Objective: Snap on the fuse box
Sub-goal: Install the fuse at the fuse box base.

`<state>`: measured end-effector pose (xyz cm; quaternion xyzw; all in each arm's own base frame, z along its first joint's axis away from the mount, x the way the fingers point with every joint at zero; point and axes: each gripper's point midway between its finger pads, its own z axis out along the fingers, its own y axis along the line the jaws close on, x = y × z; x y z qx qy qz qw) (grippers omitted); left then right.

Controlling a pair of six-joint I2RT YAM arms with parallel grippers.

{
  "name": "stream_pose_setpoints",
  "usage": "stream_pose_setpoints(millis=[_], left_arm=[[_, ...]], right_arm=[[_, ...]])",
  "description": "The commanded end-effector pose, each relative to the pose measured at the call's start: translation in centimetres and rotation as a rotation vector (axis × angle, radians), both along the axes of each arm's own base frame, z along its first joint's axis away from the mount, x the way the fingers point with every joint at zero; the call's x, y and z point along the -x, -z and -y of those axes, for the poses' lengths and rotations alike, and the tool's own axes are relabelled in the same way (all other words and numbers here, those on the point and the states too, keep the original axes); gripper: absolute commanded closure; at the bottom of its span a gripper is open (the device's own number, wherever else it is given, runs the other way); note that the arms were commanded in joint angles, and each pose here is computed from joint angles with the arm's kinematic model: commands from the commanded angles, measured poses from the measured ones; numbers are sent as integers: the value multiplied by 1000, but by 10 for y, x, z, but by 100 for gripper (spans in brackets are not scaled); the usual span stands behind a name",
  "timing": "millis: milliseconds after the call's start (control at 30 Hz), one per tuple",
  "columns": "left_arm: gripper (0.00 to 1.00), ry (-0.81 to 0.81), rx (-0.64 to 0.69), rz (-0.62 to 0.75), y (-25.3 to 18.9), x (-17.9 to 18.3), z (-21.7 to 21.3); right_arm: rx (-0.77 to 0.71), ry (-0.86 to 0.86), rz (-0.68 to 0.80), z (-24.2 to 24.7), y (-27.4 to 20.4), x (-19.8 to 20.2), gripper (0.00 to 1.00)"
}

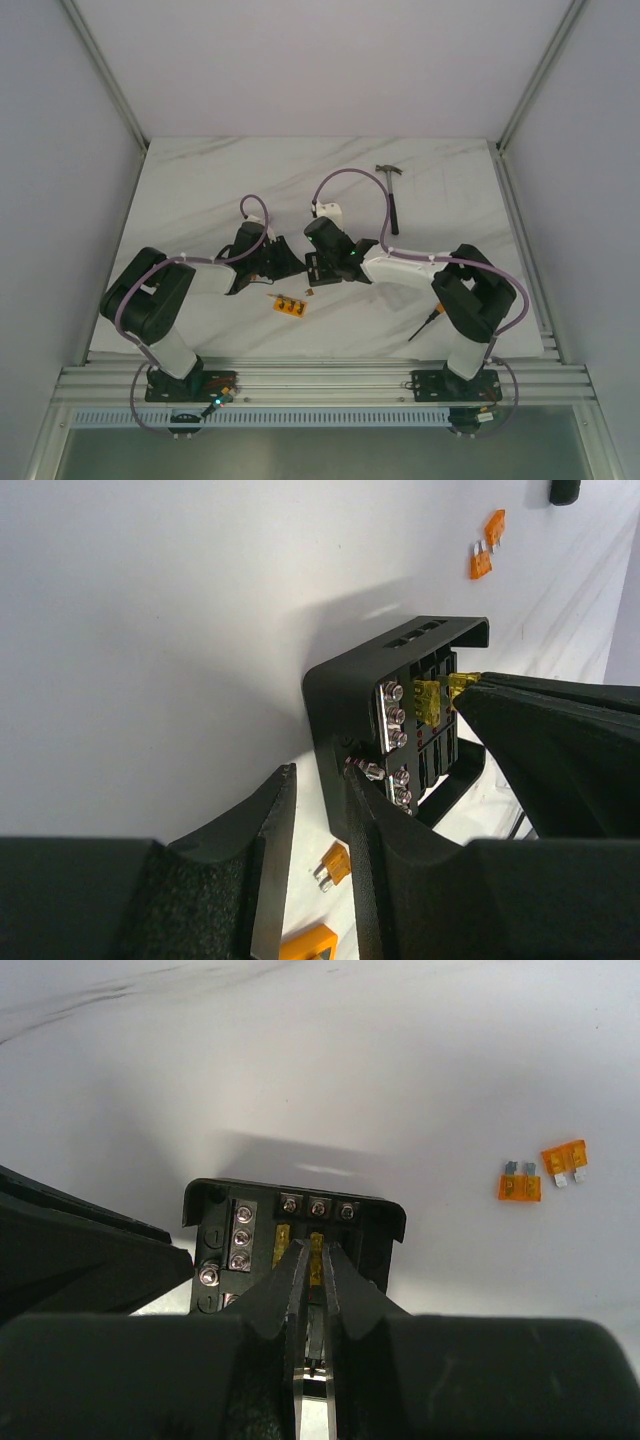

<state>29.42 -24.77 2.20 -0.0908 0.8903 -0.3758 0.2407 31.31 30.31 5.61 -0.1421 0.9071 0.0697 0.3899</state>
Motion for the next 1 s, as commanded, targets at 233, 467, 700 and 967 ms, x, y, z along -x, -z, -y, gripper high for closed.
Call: stream_pose_setpoints(millis=[233, 467, 700, 967], left_arm=[[65, -21, -21, -42, 11, 3, -6], [66, -20, -15, -41, 10, 3, -5], [68, -23, -9, -40, 9, 3, -4], [68, -27, -12, -44, 10, 4, -5]], right_arm=[[29, 44, 8, 2, 6, -3, 100], [35, 36, -5, -2, 12, -2, 100], [66, 21, -30, -7, 23, 2, 100], [165, 11, -90, 8, 48, 12, 100]])
